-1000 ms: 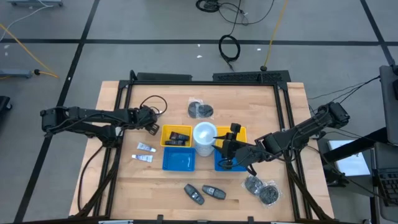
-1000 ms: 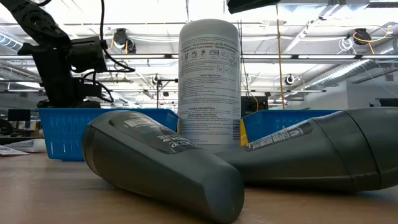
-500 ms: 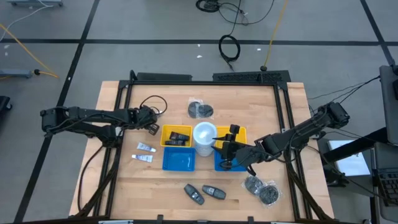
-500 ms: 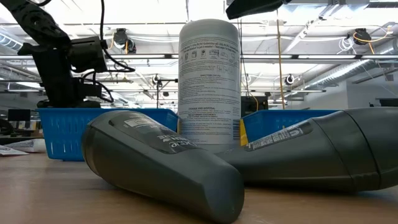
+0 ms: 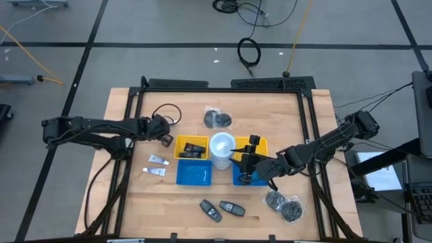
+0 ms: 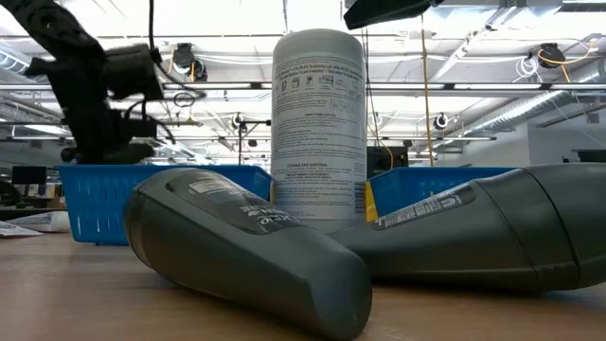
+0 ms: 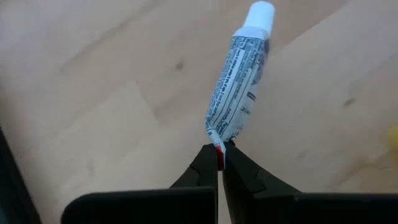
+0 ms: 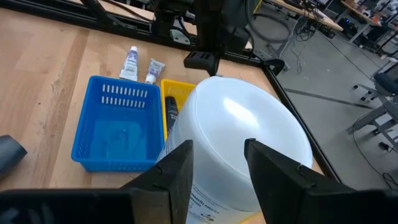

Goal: Pick & Place Travel size toiletries
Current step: Put the toothpaste into the right blue bin

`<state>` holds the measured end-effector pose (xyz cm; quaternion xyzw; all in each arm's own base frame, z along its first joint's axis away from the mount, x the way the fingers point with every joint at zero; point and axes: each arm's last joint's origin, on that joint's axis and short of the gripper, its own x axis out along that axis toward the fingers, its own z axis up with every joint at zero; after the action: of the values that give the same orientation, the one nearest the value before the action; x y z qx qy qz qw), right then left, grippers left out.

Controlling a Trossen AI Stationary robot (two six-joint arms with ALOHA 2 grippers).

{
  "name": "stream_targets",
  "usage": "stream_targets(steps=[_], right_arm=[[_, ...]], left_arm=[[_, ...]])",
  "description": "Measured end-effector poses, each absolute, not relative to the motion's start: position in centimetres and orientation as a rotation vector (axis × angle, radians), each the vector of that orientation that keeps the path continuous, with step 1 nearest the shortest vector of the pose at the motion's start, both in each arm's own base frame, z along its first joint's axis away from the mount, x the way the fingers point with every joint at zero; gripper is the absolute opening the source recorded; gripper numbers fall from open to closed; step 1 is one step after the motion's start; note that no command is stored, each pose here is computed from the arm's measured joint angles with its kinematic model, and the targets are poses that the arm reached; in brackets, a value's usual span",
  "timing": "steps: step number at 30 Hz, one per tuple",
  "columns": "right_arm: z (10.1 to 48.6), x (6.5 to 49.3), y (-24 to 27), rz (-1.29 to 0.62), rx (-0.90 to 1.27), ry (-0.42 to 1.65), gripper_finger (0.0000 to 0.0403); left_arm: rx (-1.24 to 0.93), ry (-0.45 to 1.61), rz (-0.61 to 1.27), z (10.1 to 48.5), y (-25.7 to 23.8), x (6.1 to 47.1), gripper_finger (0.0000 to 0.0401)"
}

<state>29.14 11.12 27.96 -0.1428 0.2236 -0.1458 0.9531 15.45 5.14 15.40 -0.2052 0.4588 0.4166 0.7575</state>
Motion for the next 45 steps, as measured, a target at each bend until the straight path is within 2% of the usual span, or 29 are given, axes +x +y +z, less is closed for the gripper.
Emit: stream_targets(steps=[9,17,24,34,42,45], right_arm=[[28.0,29.2,11.1,-0.297,-0.288,0.451,0.0141],[28.4,29.4,11.2,-0.292,-0.293,0.413,0.0141],[28.7,29.5,11.2,-0.291,-0.301,0.388,0.0141],[30.3,30.0,11.5,-0.284,-0.314,0.246,0.0141],[31.1,30.2,11.7,-0.279,-0.262,0.16,0.0141],[31.3,30.3,12.0,-0.184,-0.24,0.139,0.0141]], left_arm=[[-0.358,0.845,0.864,22.8,3.7,16.1,0.0],[-0.327,0.707,0.654,27.5,0.7,17.1,0.0],[-0.278,0.544,0.425,30.0,-3.0,18.4,0.0],[-0.17,0.382,0.206,30.3,-8.1,21.2,0.0],[-0.091,0.301,0.2,29.4,-10.4,23.5,0.0],[-0.061,0.264,0.214,29.3,-10.8,24.3,0.0]])
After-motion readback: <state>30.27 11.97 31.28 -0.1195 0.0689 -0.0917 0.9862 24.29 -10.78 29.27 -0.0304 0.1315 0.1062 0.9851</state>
